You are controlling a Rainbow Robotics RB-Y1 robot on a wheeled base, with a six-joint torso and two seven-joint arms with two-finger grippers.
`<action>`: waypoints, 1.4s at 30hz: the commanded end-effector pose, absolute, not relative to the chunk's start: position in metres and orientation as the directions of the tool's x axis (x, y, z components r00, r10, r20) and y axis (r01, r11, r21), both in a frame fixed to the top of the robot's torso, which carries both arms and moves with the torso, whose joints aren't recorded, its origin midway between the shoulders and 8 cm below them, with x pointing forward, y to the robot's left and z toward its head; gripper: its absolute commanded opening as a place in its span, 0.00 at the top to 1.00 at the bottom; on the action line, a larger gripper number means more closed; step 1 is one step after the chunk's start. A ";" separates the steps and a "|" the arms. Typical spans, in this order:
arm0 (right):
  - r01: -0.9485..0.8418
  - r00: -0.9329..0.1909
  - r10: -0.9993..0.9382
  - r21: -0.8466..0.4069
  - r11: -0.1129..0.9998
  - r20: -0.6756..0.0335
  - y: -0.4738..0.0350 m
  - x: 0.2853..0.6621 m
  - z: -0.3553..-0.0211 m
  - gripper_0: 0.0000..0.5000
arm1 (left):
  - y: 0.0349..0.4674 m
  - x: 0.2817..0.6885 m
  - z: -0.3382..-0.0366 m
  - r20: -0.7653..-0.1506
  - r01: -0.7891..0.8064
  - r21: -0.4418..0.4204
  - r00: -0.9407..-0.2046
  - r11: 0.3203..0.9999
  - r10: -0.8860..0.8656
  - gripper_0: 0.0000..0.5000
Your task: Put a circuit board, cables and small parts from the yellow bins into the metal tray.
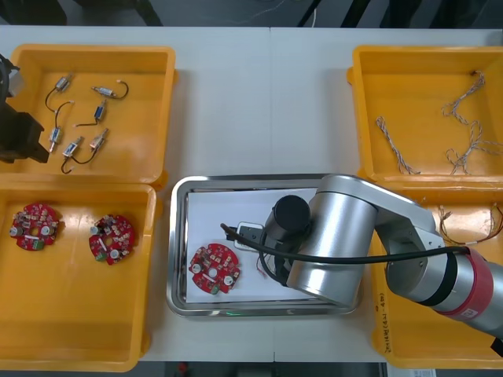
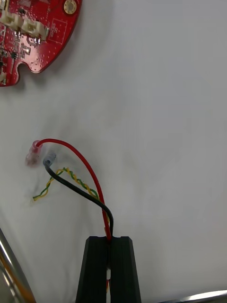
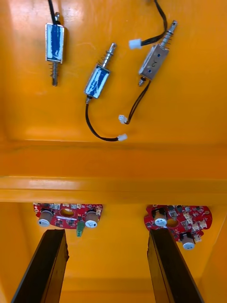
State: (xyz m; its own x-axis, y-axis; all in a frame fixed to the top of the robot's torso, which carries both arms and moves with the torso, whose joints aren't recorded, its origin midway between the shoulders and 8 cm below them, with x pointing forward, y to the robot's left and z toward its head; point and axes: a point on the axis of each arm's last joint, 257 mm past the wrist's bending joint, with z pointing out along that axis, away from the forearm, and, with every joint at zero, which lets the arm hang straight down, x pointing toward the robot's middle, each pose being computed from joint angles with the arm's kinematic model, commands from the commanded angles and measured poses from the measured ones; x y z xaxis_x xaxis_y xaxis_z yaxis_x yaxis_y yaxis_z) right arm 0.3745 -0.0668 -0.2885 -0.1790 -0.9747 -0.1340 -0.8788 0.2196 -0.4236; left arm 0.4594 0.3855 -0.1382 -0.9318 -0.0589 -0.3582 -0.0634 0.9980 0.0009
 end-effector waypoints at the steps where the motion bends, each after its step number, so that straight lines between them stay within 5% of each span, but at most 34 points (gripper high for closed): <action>1: -0.881 -0.196 -0.966 -0.403 0.249 -0.169 -0.054 0.363 -0.294 1.00 | 0.412 0.474 -0.098 -0.408 -0.026 0.064 -0.913 0.998 0.002 0.00; 15: -0.869 -0.213 -0.961 -0.415 0.269 -0.177 -0.054 0.363 -0.297 0.96 | 0.433 0.489 -0.098 -0.329 -0.007 0.063 -0.944 0.998 0.014 0.00; 16: -0.868 -0.215 -0.961 -0.417 0.271 -0.176 -0.055 0.364 -0.297 0.80 | 0.433 0.490 -0.099 -0.319 -0.008 0.070 -0.948 0.997 0.015 0.00; 18: -0.864 -0.219 -0.959 -0.422 0.276 -0.180 -0.054 0.365 -0.296 0.18 | 0.433 0.491 -0.102 -0.299 -0.006 0.085 -0.954 0.996 0.020 0.00; 19: -0.862 -0.220 -0.958 -0.424 0.278 -0.181 -0.053 0.365 -0.295 0.00 | 0.433 0.491 -0.105 -0.285 -0.005 0.095 -0.958 0.995 0.022 0.00; 32: -0.833 -0.266 -0.943 -0.445 0.330 -0.201 -0.055 0.376 -0.279 0.00 | 0.435 0.493 -0.129 -0.186 0.043 0.165 -0.980 0.985 0.073 0.00; 42: -0.765 -0.385 -0.897 -0.469 0.441 -0.216 -0.075 0.401 -0.219 0.00 | 0.439 0.504 -0.133 -0.167 0.070 0.152 -0.981 0.986 0.095 0.00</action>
